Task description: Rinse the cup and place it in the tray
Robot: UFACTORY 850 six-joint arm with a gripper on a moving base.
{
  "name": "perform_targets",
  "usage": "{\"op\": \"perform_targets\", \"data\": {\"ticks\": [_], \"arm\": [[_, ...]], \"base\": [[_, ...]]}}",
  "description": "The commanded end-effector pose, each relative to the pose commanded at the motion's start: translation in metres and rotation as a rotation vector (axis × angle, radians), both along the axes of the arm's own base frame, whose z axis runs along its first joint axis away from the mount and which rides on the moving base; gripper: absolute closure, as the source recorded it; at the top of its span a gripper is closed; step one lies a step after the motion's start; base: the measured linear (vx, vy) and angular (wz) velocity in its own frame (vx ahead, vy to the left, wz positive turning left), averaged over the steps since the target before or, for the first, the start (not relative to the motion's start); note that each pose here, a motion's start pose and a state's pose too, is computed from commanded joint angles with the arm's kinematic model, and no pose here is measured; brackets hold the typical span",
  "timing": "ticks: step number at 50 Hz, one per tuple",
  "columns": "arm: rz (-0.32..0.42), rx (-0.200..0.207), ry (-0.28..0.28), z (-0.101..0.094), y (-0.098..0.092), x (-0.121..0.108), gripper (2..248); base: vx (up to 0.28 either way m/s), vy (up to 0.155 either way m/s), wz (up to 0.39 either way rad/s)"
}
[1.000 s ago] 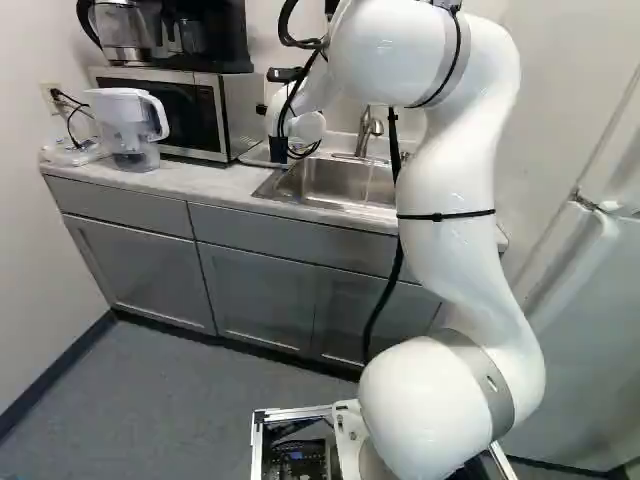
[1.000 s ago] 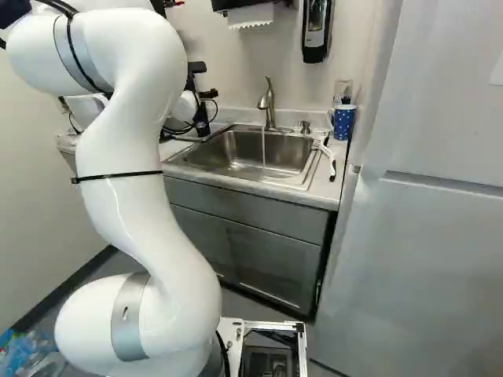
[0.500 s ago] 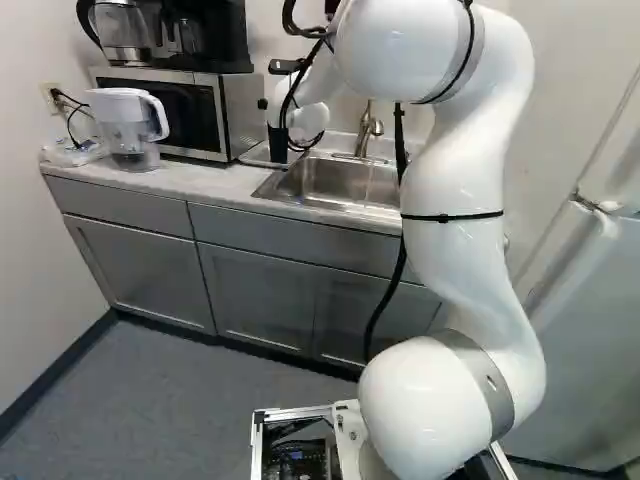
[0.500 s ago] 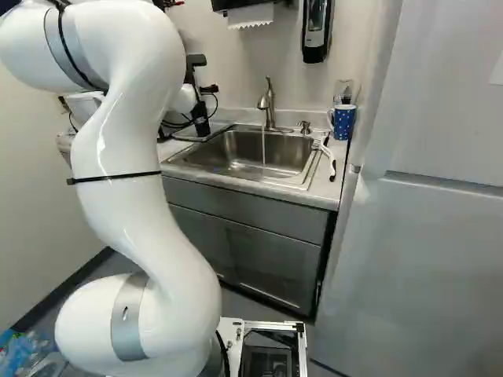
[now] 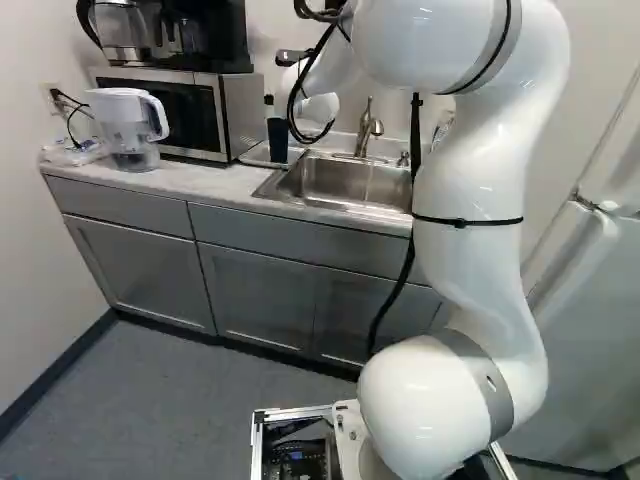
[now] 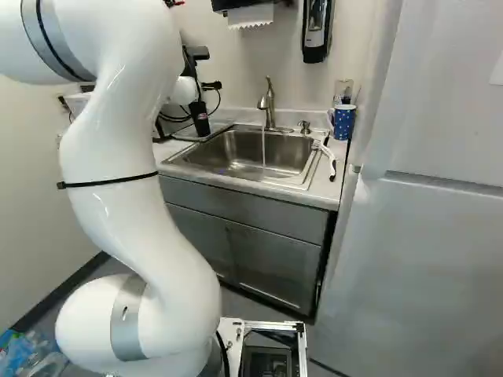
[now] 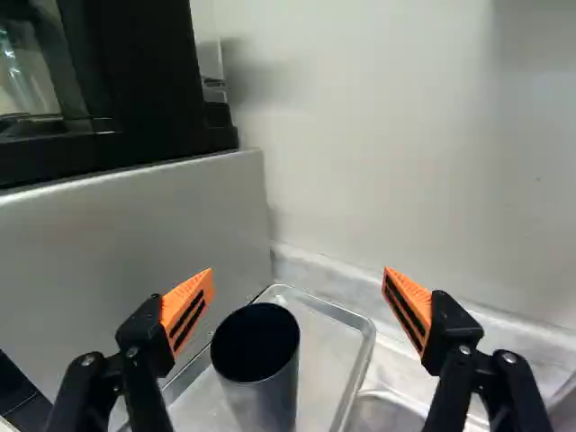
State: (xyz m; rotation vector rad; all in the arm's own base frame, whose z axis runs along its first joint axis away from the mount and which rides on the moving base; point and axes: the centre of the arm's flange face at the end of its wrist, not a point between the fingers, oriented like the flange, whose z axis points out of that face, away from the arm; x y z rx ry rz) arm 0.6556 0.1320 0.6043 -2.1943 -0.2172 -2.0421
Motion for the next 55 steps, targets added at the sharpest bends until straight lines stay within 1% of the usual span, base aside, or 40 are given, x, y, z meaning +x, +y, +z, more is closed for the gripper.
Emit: {"op": "perform_targets", "data": {"ticks": [22,43,55], "arm": [[-0.035,-0.004,0.023,0.022,-0.026,-0.018,3],[-0.085,-0.006,0.038,0.041,-0.059,-0.021,3],[-0.115,-0.005,0.036,0.053,-0.078,-0.021,3]], "base": [[0.000,0.000,0.000],[0.000,0.000,0.000],[0.000,0.000,0.000]]}}
